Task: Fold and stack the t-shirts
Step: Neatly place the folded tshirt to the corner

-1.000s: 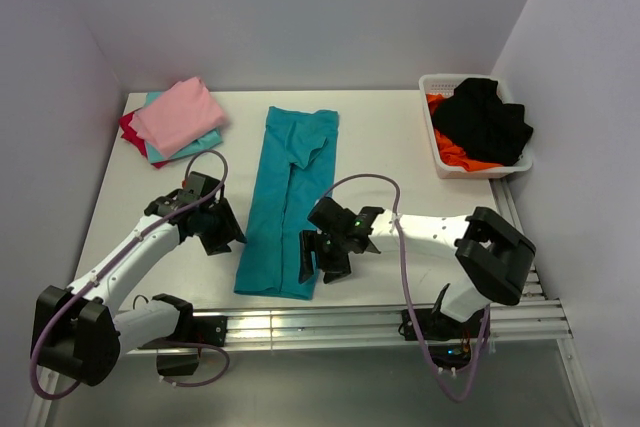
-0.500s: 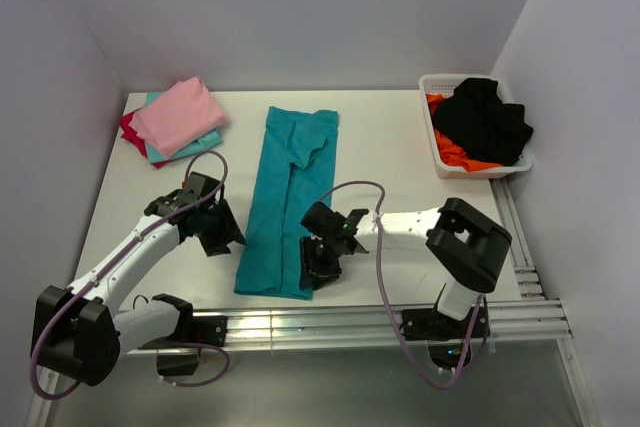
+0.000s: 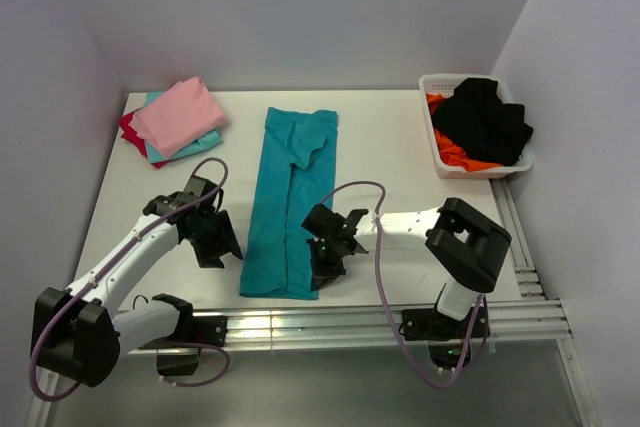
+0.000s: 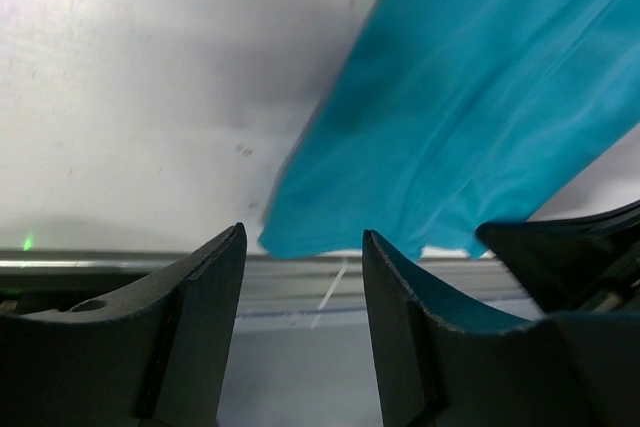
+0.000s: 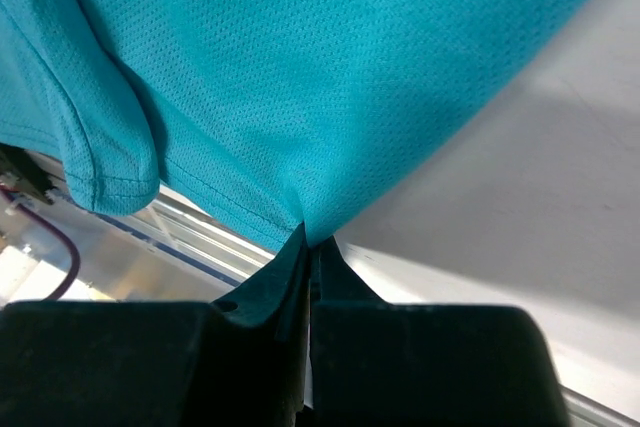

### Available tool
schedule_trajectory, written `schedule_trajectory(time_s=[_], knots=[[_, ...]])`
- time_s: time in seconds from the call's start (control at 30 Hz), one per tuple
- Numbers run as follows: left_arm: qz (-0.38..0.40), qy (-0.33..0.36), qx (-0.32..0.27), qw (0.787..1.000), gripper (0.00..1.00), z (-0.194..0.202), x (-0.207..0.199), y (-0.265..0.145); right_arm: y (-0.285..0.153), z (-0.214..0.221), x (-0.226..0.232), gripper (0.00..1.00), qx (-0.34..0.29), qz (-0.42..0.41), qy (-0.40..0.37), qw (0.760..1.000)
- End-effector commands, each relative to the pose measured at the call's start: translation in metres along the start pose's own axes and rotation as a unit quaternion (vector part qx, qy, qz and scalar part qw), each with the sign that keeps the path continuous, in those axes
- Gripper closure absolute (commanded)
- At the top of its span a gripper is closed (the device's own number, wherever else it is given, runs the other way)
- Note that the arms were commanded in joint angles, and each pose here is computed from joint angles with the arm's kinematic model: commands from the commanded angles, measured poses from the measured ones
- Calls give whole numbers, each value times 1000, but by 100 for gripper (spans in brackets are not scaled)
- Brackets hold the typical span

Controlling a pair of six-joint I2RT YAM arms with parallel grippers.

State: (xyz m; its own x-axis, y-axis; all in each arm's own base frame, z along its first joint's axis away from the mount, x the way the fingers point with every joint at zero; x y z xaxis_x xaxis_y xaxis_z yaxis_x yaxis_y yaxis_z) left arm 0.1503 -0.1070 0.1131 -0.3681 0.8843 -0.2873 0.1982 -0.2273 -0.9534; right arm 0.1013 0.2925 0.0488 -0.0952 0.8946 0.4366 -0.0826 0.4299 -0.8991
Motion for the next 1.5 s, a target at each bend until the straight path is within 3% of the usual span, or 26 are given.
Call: schedule_trajectory(time_s=[0.0, 0.17, 0.57, 0.8, 1.03, 1.47], knots=[[4, 28, 29, 999, 43, 17, 8, -11, -14, -6, -6, 100, -22, 25, -9, 999], [49, 23, 52, 997, 44, 28, 1, 1, -16, -11, -10, 100, -24, 32, -3, 999], [49, 51, 77, 995, 45, 49, -23, 27, -9, -20, -9, 100, -16, 41, 6, 999], [32, 41, 83, 995, 46, 59, -14, 42, -4, -22, -7, 100, -12, 39, 9, 999], [-18, 12, 3, 1000, 45, 43, -6, 29, 0, -19, -11, 100, -7, 41, 11, 999], [-8, -9, 17, 1000, 47, 51, -5, 42, -2, -19, -13, 100, -6, 46, 4, 999]])
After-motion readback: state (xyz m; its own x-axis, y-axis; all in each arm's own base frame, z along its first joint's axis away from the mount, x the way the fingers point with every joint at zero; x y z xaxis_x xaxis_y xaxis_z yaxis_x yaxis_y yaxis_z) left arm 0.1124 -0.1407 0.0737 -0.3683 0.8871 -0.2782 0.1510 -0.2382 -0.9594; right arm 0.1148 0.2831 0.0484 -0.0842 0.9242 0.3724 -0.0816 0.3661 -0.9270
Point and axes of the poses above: each gripper's point midway between its finger pads, its own y axis out along the fingers, its own x axis along the line the jaws close on, z = x × y, the point moved 4 cm from there along -y, back along the fingers, and after that the axes turned 1 degree about -y, right-handed, at the moved point
